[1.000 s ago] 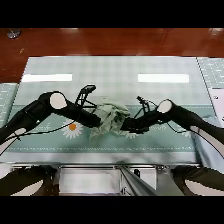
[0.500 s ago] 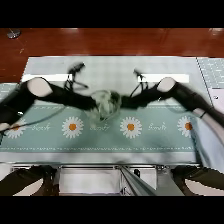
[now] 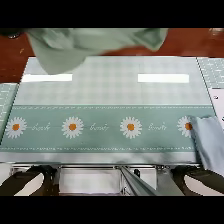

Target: Fold the shirts.

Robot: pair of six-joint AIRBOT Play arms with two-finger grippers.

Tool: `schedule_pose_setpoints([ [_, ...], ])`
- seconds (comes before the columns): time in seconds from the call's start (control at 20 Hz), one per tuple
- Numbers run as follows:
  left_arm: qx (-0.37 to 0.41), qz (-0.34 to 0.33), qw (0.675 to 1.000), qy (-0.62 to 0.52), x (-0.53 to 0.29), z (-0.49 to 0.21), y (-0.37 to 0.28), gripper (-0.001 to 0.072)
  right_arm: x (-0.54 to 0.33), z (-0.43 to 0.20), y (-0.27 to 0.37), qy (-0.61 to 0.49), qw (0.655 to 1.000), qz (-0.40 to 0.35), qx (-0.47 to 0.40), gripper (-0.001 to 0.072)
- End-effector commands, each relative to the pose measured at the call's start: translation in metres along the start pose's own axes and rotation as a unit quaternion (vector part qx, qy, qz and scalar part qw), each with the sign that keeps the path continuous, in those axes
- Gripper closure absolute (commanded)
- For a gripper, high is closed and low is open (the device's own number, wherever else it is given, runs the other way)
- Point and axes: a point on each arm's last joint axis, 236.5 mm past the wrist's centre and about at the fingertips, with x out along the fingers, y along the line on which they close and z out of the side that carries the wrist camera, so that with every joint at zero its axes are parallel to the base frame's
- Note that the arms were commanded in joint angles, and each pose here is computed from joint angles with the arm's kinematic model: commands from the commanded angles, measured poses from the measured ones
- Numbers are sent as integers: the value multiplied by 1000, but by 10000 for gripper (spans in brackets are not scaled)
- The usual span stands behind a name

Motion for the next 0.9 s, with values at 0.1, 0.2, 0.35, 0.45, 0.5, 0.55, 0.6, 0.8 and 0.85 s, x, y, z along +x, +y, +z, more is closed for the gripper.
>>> schedule_pose_setpoints([
  [0.1,44,39,995,-81,-88,35,-22,689,-118,7,10,-83,992,-71,-54,685],
  [0.2,53,38,994,-90,-105,33,-36,688,-140,-7,18,-83,992,-73,-65,685],
  [0.35,70,42,994,-78,-127,16,-51,688,-165,-31,27,-62,993,-74,-74,685],
  [0.45,80,40,994,-70,-140,4,-63,689,-177,-47,32,-47,993,-75,-76,685],
  [0.5,85,40,994,-64,-146,-2,-67,688,-183,-56,33,-35,994,-76,-77,686],
  [0.55,89,39,994,-55,-151,-11,-72,689,-189,-67,32,-20,994,-81,-76,686],
  [0.6,91,38,994,-43,-155,-19,-76,688,-195,-77,31,-7,994,-87,-73,685],
  [0.8,50,33,998,22,-148,-66,-71,688,-213,-100,38,11,994,-86,-68,685],
  [0.85,31,29,998,42,-139,-83,-66,689,-214,-103,38,11,994,-86,-60,685],
])
